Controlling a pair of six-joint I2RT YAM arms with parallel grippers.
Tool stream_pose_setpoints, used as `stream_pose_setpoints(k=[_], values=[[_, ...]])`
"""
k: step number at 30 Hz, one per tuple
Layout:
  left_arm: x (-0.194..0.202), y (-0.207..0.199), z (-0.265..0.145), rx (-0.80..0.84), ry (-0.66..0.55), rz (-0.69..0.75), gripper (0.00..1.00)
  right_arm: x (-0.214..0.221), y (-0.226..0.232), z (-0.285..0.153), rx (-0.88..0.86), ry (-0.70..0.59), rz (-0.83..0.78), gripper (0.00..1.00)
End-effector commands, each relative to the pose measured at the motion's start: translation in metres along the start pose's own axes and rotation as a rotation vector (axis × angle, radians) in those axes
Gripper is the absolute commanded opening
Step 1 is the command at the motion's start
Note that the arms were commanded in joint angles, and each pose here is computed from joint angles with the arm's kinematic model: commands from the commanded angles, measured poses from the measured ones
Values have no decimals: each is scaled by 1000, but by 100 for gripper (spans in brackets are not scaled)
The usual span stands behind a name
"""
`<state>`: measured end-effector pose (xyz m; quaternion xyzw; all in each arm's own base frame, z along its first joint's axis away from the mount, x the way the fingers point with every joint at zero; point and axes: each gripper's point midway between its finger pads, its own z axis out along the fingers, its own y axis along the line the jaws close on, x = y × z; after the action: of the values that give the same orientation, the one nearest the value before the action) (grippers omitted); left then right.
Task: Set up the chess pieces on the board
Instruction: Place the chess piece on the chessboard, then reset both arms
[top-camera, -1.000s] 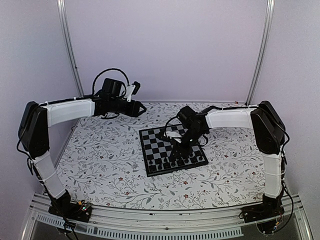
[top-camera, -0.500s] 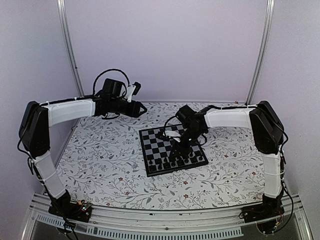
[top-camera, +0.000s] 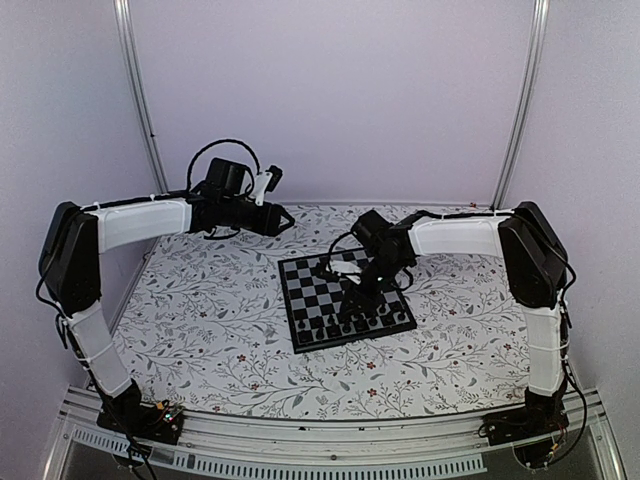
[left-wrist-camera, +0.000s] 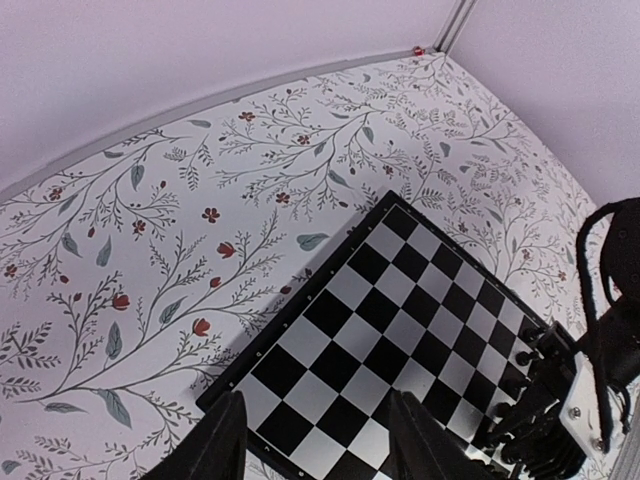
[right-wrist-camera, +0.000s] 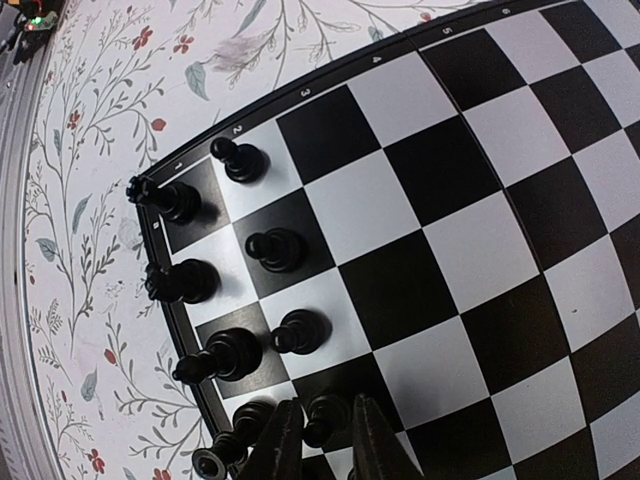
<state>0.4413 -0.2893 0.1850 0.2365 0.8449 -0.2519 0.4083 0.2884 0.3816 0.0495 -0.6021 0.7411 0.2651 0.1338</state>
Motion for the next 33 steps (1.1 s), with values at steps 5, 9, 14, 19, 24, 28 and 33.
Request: stream_pose_setpoints(k=[5, 9, 14, 19, 24, 28, 33], values=[[-6, 5, 1, 0, -4, -1, 51, -22, -8, -17, 33, -46, -12, 30], [-11, 7, -4, -21, -16, 22, 51, -41, -24, -60, 86, -122, 3, 37], [-28, 9, -21, -71, -37, 54, 55, -46, -46, -125, 146, -221, 44, 42], [-57, 19, -55, -203, -58, 128, 99, -24, -80, -206, 329, -328, 109, 48], [-66, 39, -93, -380, -47, 163, 99, 25, -126, -312, 603, -533, 249, 55], [-71, 54, -125, -522, -78, 143, 99, 86, -141, -391, 861, -722, 389, 91], [-67, 79, -177, -725, -243, -2, 99, 123, -150, -419, 1081, -714, 568, 99]])
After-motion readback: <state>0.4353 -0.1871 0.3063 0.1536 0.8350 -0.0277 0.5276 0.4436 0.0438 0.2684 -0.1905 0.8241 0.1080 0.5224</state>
